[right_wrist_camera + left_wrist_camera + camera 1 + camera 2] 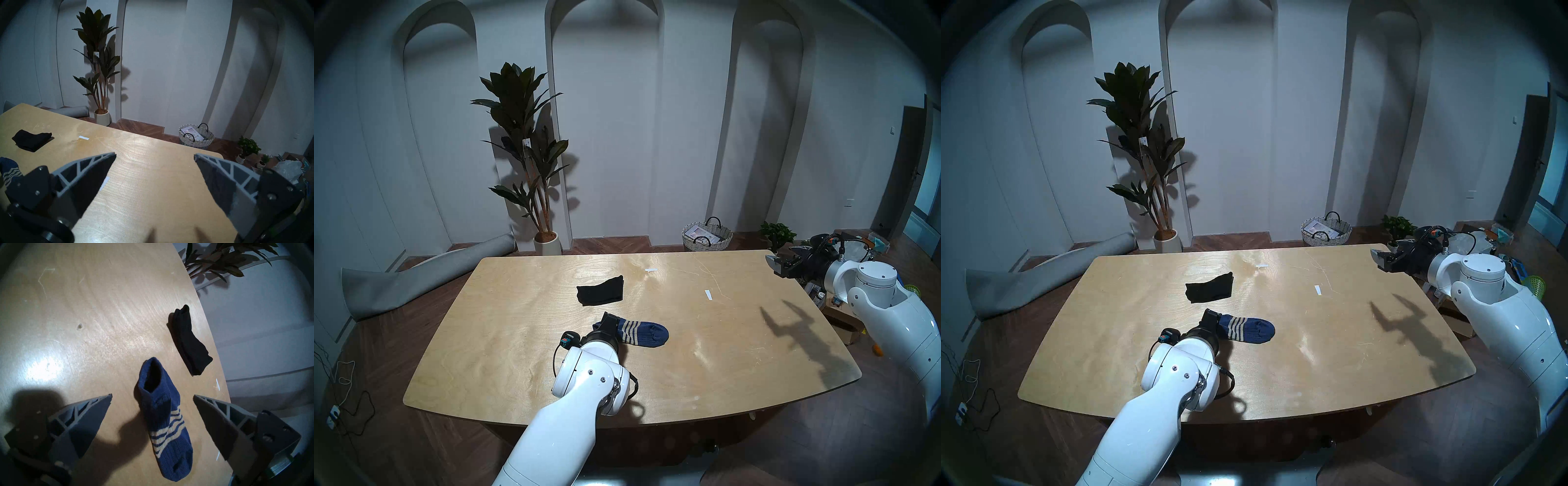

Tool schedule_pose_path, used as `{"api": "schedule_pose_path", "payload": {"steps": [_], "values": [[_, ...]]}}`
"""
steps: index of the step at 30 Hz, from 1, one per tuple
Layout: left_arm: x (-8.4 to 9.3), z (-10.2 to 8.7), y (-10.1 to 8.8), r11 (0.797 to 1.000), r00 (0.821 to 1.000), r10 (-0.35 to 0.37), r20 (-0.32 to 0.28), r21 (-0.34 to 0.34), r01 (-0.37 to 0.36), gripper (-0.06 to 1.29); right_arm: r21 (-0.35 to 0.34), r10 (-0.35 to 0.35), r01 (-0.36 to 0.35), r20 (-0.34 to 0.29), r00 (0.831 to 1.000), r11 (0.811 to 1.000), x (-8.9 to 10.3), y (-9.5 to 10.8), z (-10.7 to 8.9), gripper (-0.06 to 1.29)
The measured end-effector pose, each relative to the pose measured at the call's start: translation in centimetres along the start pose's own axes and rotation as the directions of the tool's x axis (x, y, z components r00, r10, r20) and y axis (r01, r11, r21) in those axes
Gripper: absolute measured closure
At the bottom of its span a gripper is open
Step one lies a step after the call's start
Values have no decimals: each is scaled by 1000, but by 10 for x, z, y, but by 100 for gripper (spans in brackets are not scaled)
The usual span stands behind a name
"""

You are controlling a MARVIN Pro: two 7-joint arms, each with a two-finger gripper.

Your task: Fold socks in half once and place them neatly on the table

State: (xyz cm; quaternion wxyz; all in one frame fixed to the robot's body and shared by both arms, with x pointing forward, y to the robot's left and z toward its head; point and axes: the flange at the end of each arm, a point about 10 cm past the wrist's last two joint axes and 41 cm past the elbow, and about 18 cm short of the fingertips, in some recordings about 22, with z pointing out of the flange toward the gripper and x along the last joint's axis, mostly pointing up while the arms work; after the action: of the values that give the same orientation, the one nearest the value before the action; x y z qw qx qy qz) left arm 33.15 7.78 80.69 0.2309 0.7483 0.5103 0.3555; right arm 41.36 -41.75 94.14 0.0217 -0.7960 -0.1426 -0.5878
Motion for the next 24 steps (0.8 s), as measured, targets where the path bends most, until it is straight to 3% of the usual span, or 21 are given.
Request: {"api": "schedule_pose_path", "payload": {"steps": [19, 24], "values": [[-4, 24, 15, 999, 999, -12, -36, -35, 10, -1, -33, 2, -2, 2, 1000, 999, -4, 10, -6, -2], [-3, 30, 14, 1000, 999, -10, -45, -30, 8, 6, -39, 3, -3, 0, 1000, 999, -4, 11, -5, -2]]}}
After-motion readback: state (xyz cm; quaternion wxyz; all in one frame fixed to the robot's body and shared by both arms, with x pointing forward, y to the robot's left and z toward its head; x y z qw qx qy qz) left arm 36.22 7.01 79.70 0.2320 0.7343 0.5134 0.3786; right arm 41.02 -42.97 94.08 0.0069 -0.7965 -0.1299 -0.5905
